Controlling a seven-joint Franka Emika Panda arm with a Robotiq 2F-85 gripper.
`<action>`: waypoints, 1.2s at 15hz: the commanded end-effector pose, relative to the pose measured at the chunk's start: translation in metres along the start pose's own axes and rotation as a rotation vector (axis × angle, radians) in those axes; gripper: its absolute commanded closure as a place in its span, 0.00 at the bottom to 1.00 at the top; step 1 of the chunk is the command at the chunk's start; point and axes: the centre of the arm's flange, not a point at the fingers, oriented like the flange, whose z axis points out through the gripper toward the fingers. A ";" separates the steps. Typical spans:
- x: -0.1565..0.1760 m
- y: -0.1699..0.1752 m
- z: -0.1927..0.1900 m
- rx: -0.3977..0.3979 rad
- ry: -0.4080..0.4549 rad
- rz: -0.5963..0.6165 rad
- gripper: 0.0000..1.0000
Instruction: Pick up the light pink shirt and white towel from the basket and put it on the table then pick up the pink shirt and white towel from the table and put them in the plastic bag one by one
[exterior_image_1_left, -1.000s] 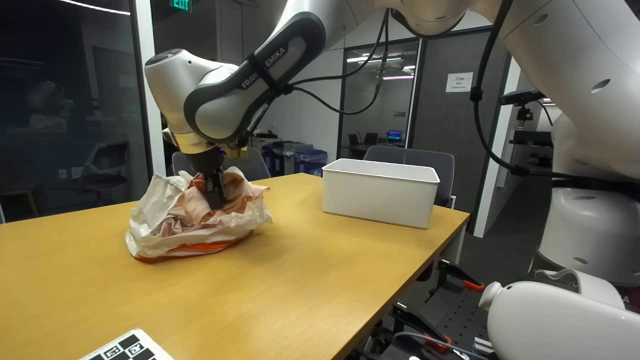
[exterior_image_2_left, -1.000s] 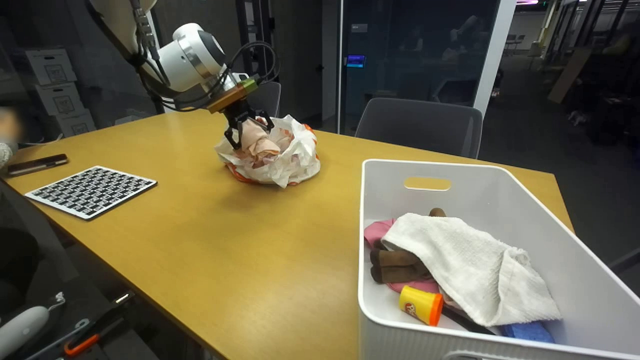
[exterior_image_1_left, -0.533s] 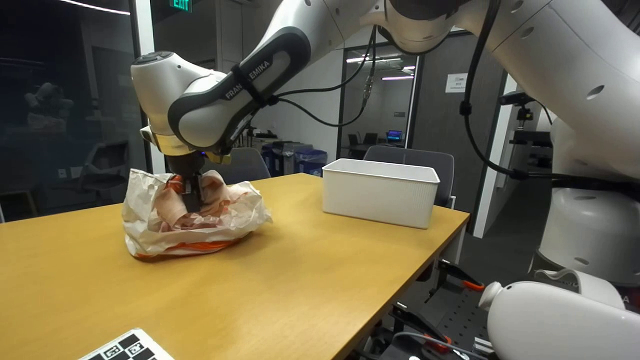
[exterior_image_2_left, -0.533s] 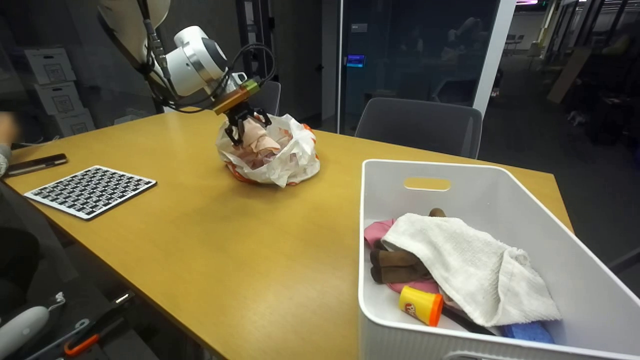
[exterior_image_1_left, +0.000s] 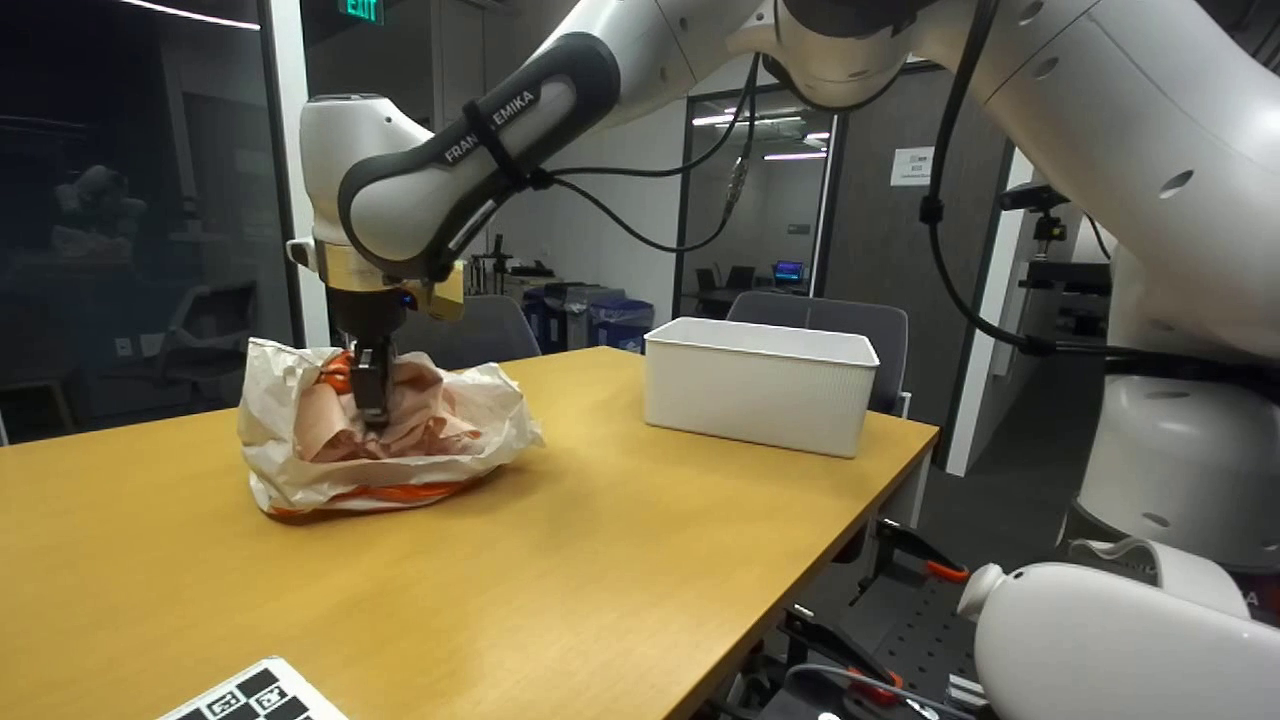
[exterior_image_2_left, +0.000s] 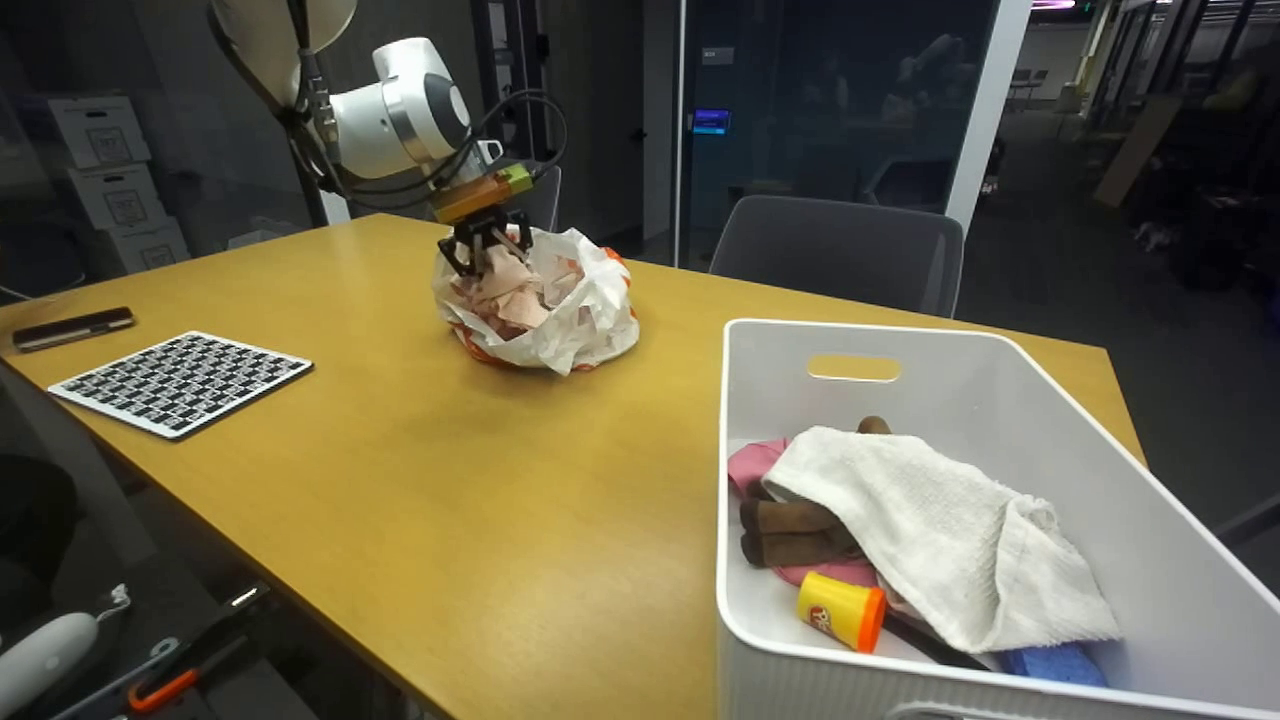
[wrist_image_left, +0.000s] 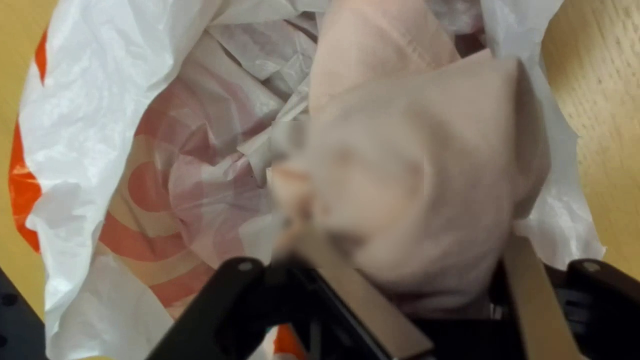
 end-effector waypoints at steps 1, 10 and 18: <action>-0.021 0.000 -0.024 0.058 0.043 -0.015 0.01; -0.078 0.028 -0.054 0.063 0.062 0.131 0.00; -0.200 0.072 -0.118 -0.015 -0.028 0.543 0.00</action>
